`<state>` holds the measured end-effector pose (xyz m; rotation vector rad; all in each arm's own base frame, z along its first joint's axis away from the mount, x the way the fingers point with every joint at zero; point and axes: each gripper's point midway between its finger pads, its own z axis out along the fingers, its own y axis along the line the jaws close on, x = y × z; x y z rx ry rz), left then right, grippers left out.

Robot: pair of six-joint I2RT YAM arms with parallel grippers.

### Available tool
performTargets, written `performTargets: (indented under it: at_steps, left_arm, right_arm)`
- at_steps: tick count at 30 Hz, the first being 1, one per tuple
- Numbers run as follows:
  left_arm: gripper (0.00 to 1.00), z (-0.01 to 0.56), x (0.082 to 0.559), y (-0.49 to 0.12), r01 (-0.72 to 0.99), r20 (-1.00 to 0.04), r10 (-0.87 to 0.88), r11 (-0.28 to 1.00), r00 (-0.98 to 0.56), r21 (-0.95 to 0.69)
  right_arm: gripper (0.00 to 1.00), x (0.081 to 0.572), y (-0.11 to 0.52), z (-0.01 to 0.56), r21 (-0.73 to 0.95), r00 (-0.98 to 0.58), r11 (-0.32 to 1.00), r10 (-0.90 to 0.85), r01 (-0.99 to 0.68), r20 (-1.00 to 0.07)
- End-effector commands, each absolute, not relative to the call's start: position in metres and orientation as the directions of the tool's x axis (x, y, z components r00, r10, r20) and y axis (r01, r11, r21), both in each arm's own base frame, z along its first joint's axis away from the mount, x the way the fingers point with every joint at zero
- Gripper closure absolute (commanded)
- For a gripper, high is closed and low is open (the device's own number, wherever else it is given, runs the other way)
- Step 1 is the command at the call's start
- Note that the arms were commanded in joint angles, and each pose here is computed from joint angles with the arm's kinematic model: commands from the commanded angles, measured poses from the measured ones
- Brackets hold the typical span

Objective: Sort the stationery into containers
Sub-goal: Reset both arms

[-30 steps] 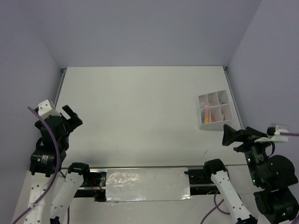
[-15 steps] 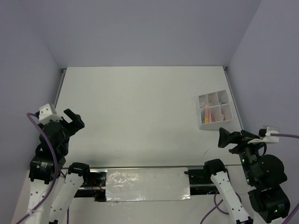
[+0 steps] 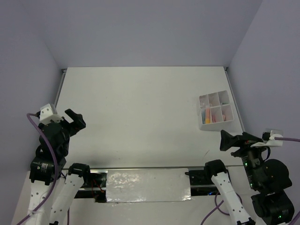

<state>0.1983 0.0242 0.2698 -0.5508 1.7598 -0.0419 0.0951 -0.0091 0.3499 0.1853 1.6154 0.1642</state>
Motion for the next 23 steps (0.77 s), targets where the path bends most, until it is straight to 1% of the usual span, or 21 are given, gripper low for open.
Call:
performTargets:
  at_steps: [1,11,23]
  left_arm:
    - [0.01,0.282,0.202,0.020,-0.300,-0.920,-0.374,0.897,-0.119,-0.326]
    - [0.01,0.282,0.202,0.021,-0.300,-0.920,-0.376,0.896,-0.114,-0.329]
    - [0.01,0.282,0.202,0.021,-0.302,-0.920,-0.375,0.895,-0.117,-0.327]
  right_arm:
    - [0.00,0.082,-0.013,0.354,0.203,-0.026,0.979,0.203,0.013,-0.979]
    - [0.00,0.067,-0.018,0.370,0.206,0.052,0.979,0.205,0.002,-0.977]
    - [0.00,0.077,-0.010,0.368,0.211,0.020,0.977,0.212,-0.022,-0.977]
